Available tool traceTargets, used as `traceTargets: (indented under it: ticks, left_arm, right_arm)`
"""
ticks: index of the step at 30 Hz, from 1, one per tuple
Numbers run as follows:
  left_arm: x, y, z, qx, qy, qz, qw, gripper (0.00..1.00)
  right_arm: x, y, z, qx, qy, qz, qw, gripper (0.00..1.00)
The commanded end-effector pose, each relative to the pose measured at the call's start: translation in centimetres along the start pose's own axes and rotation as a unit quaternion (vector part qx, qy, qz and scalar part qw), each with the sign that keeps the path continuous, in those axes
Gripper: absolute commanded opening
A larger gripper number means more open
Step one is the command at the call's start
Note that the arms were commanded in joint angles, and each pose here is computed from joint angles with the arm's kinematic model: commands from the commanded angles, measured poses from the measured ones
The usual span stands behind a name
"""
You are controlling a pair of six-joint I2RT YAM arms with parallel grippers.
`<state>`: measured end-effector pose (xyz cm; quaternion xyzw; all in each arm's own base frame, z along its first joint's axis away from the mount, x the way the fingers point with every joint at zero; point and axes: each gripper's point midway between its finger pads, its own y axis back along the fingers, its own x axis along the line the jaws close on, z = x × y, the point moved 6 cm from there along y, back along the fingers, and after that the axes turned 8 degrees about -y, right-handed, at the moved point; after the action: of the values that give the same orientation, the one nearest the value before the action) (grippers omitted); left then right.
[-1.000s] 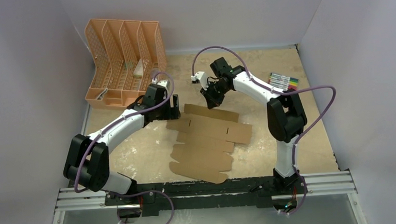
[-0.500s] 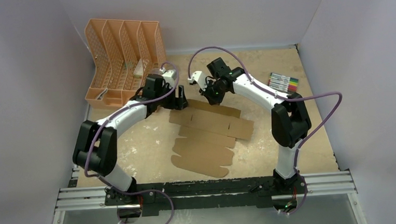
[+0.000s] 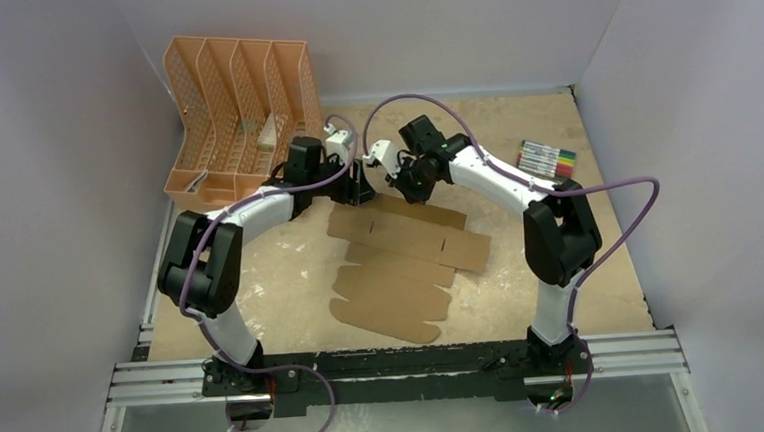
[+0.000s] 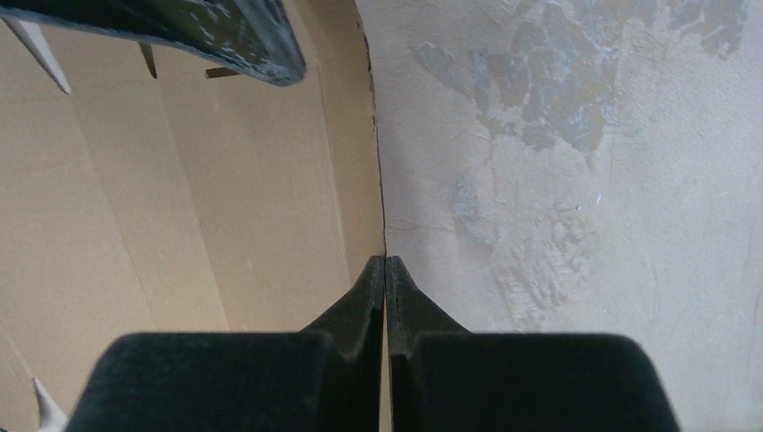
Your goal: Fold the paper box
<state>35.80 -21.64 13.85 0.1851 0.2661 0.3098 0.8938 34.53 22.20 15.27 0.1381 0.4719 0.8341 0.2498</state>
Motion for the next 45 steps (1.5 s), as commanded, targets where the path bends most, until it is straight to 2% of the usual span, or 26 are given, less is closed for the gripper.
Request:
traceTargets:
  ticks: [1,8,13,19,26,30,45]
  left_arm:
    - [-1.9,0.4,0.9,-0.039,0.0,-0.045,0.998,0.48]
    - [-4.8,0.7,0.3,-0.036,0.013,-0.057,0.998,0.42]
    - [-5.8,1.5,-0.5,-0.039,0.043,-0.035,0.998,0.41]
    - [-3.7,3.9,-2.8,-0.031,0.083,0.108,0.99,0.43]
    - [-2.7,6.0,-6.6,-0.004,0.132,0.186,0.974,0.51]
    - [-2.2,4.7,-7.8,0.01,0.158,0.183,0.97,0.54]
    - [-2.9,2.8,-9.8,0.073,0.198,0.121,0.97,0.51]
  right_arm:
    - [-0.4,2.0,1.3,-0.039,0.012,-0.036,0.999,0.0]
    - [-0.8,2.0,1.5,-0.046,0.01,-0.054,0.997,0.0]
    - [-0.5,2.1,1.8,-0.053,0.017,-0.064,0.996,0.0]
    - [0.0,1.9,1.6,-0.048,0.032,-0.073,0.996,0.0]
    - [0.7,2.0,1.7,-0.053,0.041,-0.074,0.995,0.0]
    - [1.2,1.7,1.4,-0.045,0.047,-0.075,0.995,0.0]
    - [1.0,2.0,1.6,-0.053,0.048,-0.105,0.992,0.0]
